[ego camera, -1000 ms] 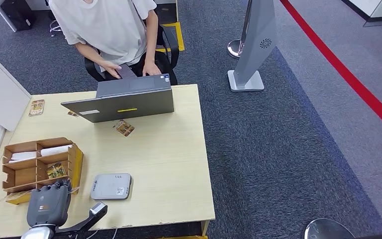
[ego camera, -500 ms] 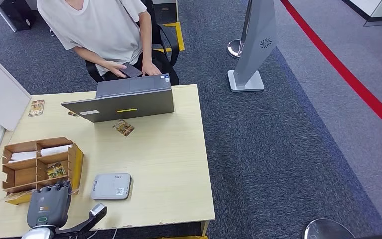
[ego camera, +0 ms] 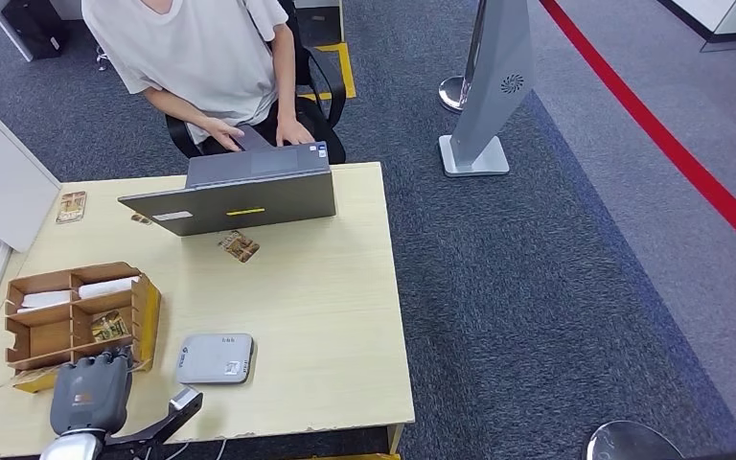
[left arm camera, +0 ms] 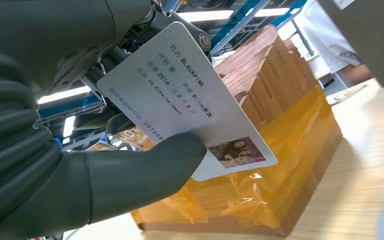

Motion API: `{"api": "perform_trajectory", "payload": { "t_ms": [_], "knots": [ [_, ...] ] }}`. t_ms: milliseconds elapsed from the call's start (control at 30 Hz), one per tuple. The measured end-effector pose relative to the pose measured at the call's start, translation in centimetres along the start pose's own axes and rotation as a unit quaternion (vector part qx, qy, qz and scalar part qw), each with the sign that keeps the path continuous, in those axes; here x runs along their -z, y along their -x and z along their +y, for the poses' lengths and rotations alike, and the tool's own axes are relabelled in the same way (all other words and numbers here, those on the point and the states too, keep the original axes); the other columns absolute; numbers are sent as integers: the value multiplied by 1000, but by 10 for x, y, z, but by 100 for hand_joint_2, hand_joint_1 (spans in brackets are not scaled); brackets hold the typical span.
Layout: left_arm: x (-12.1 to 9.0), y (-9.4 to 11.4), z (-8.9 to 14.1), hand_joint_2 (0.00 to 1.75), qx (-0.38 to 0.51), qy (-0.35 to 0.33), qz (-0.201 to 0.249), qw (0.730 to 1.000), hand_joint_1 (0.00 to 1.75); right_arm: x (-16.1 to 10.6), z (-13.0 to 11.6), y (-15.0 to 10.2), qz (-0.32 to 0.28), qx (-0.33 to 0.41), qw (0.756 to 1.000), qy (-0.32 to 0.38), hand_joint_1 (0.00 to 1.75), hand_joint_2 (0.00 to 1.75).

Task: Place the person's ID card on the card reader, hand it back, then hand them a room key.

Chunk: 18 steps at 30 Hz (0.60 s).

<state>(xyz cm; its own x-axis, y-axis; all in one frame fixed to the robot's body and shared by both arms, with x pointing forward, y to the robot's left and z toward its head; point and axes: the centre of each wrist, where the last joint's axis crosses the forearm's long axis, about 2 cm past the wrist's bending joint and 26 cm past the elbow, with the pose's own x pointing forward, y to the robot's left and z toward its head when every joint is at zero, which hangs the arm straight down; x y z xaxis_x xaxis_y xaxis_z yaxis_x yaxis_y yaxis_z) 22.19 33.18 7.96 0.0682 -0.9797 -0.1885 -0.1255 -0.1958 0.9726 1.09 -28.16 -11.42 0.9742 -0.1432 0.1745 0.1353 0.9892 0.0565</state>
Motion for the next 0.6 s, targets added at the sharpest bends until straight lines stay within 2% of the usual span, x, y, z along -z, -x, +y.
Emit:
{"api": "perform_trajectory", "payload": {
  "t_ms": [300, 600],
  "knots": [
    [14, -17, 7, 175, 0, -5, -14, 1000, 175, 0, 0, 0, 0, -3, 1000, 0, 0, 175],
    [18, -21, 10, 175, 0, -6, -20, 1000, 175, 0, 2, 0, 0, -6, 1000, -2, 0, 175]
  ]
}}
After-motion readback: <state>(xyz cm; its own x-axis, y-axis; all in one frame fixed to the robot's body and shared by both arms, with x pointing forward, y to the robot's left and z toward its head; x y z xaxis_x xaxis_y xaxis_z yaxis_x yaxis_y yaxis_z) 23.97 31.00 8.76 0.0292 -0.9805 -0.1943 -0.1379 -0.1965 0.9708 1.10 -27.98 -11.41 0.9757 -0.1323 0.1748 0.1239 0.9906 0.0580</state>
